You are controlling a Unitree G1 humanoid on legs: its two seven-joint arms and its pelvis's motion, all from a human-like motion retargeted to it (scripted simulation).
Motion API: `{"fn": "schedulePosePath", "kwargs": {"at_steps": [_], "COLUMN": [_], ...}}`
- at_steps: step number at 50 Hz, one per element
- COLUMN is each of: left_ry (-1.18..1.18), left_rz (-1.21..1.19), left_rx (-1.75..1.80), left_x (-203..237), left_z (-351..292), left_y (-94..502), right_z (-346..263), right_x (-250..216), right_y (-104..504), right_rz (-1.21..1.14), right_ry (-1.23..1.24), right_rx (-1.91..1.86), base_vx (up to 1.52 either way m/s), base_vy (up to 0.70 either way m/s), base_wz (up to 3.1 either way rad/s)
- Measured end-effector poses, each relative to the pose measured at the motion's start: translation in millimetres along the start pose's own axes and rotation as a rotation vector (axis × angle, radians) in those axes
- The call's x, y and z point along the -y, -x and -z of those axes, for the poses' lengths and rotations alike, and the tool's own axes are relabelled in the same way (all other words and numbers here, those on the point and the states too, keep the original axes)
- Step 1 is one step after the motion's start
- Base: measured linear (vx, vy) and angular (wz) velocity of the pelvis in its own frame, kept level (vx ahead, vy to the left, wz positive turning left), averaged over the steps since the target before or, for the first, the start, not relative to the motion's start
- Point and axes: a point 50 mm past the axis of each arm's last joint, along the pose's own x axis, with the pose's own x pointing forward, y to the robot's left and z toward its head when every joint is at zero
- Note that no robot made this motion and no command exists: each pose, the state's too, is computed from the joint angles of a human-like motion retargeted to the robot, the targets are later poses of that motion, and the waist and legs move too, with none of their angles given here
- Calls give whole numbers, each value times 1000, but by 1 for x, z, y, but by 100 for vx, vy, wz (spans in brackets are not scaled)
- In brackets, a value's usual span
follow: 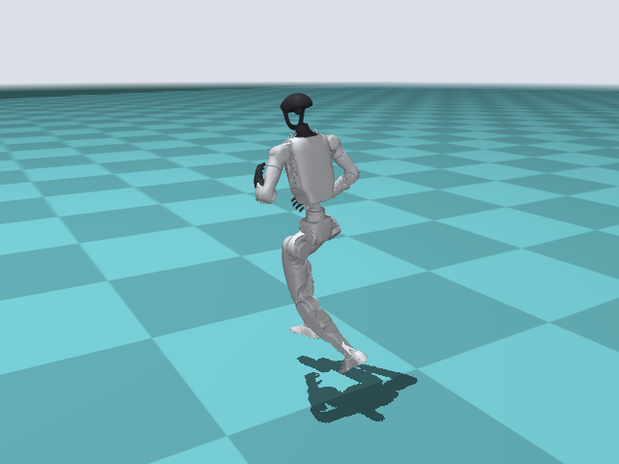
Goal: Run
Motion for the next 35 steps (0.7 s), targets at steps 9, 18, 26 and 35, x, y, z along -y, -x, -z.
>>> {"fn": "schedulePosePath", "kwargs": {"at_steps": [9, 18, 26, 35], "left_ry": [-10, 190, -2, -348], "left_rz": [24, 54, 207, 331], "left_rx": [-840, -1198, -664, 376], "left_x": [-2, 34, 10, 3], "left_z": [58, 47, 73, -61], "left_y": [173, 261, 111, -89], "right_z": [-79, -145, -84, 127], "right_x": [77, 45, 37, -26], "right_y": [-69, -57, -44, 97], "right_rz": [170, -158, -168, -133], "right_ry": [313, 467, 240, -235], "right_rx": [293, 604, 333, -761], "base_vx": [-136, -124, -134, -130], "base_vy": [14, 3, 5, 12], "base_wz": [-27, 46, 15, 42]}}
